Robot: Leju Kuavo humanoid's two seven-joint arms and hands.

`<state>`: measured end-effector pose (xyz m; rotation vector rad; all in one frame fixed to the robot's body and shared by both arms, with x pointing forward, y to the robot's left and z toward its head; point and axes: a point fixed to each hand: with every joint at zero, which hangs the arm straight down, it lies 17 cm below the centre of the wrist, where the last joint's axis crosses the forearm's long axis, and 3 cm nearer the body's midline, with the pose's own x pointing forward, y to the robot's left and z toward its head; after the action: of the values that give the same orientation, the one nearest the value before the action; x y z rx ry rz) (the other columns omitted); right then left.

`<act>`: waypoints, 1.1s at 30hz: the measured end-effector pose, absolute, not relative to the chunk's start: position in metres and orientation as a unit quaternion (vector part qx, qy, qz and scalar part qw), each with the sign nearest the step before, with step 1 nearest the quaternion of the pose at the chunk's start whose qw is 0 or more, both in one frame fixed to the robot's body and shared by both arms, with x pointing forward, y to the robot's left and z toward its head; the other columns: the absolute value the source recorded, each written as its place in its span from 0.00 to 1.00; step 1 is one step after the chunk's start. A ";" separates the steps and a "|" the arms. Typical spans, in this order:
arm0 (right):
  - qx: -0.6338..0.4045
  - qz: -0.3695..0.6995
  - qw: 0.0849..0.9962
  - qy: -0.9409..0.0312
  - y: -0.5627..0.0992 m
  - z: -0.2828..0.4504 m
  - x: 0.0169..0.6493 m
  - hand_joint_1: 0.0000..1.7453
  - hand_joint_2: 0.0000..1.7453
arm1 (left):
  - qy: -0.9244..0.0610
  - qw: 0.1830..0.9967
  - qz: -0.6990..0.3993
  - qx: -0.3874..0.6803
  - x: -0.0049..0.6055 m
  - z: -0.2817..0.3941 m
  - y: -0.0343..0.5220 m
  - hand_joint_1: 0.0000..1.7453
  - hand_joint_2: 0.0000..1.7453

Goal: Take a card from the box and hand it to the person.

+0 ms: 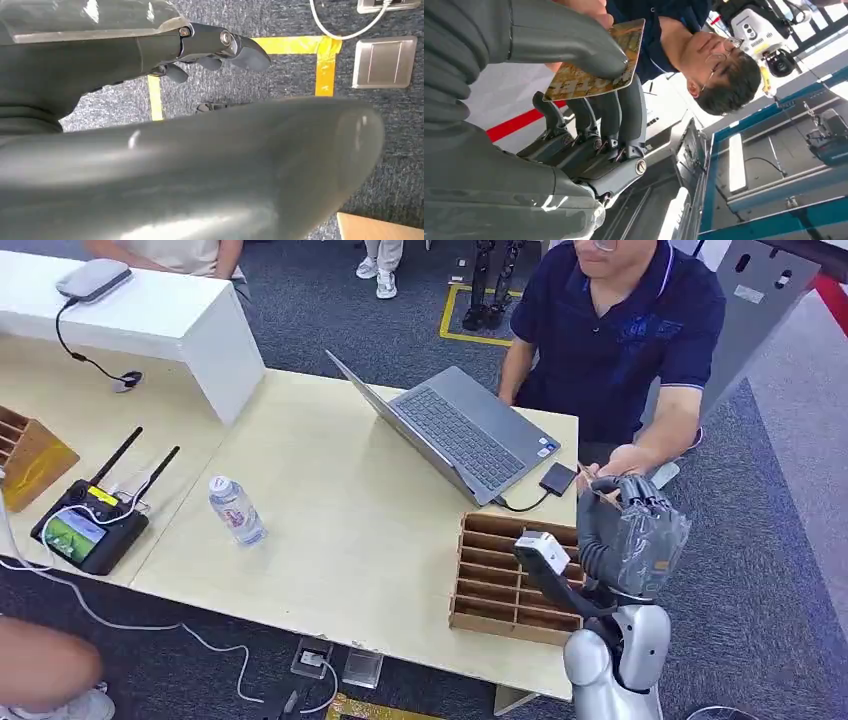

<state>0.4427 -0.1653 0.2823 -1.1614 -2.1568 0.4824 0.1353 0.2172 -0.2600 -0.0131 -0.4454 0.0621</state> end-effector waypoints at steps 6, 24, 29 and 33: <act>-0.443 0.181 0.323 -0.817 -0.169 0.280 0.443 0.00 1.00 | -0.229 0.973 0.028 -0.029 0.138 -0.257 0.209 0.00 0.00; 0.061 -0.054 0.651 -0.755 -0.152 0.186 0.473 0.00 1.00 | -0.225 0.973 0.043 -0.028 0.138 -0.258 0.215 0.00 0.00; 0.098 0.000 0.676 -0.730 -0.142 0.159 0.449 0.00 1.00 | -0.223 0.973 0.048 -0.022 0.137 -0.259 0.219 0.00 0.00; 0.108 0.023 0.686 -0.719 -0.142 0.146 0.433 0.00 1.00 | -0.223 0.973 0.052 -0.019 0.137 -0.259 0.221 0.00 0.00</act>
<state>0.4335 -0.1419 0.1456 0.2419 -1.6109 0.0521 0.1370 0.2212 -0.2591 -0.0382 -0.4503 0.1042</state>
